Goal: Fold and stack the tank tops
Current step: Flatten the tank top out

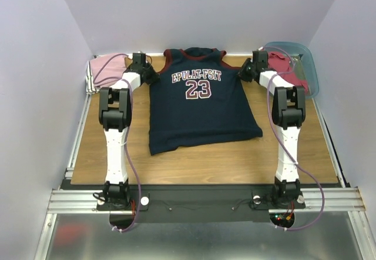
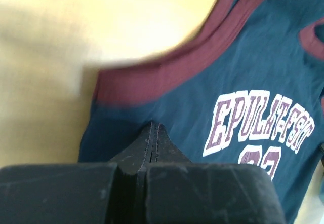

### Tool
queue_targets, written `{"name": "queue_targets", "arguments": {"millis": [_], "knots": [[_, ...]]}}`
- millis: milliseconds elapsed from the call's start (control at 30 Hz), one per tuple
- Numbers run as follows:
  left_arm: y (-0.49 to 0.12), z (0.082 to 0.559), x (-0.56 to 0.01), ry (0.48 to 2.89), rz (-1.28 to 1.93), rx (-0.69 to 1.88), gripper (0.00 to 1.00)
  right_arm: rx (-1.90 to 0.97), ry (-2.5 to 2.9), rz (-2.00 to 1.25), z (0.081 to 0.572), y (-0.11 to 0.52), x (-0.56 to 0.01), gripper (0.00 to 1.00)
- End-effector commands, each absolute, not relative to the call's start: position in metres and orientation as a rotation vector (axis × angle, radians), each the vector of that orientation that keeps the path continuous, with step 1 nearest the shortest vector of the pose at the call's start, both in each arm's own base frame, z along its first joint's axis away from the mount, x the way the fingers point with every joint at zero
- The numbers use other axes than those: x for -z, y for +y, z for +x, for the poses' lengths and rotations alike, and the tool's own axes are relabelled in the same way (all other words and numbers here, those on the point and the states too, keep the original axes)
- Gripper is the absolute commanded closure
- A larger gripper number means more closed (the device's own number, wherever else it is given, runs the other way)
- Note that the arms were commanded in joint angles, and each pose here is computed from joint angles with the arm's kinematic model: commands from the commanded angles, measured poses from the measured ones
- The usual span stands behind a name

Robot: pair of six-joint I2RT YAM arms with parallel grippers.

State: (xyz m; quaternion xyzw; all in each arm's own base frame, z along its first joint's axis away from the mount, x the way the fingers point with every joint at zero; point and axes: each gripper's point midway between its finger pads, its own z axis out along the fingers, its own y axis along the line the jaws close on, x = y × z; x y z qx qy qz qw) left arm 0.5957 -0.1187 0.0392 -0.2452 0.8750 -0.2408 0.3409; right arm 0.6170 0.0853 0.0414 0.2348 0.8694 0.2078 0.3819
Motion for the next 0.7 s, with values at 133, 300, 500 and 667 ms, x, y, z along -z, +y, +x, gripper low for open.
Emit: {"name": "queue_targets", "arguments": {"millis": [133, 300, 500, 667], "knots": [[-0.125, 0.642, -0.056, 2.216, -0.604, 0.699, 0.92, -0.413, 2.243, 0.549, 0.656, 0.079, -0.025, 0.67], [-0.131, 0.655, -0.082, 2.127, -0.551, 0.813, 0.64, -0.397, 2.180, 0.511, 0.677, 0.073, -0.043, 0.51], [-0.152, 0.650, -0.180, 1.885, -0.368, 1.014, 0.50, -0.454, 2.060, 0.420, 0.682, 0.080, -0.128, 0.31], [-0.148, 0.615, -0.236, 1.782, -0.388, 1.036, 0.48, -0.369, 2.029, 0.421, 0.641, 0.068, -0.185, 0.23]]}}
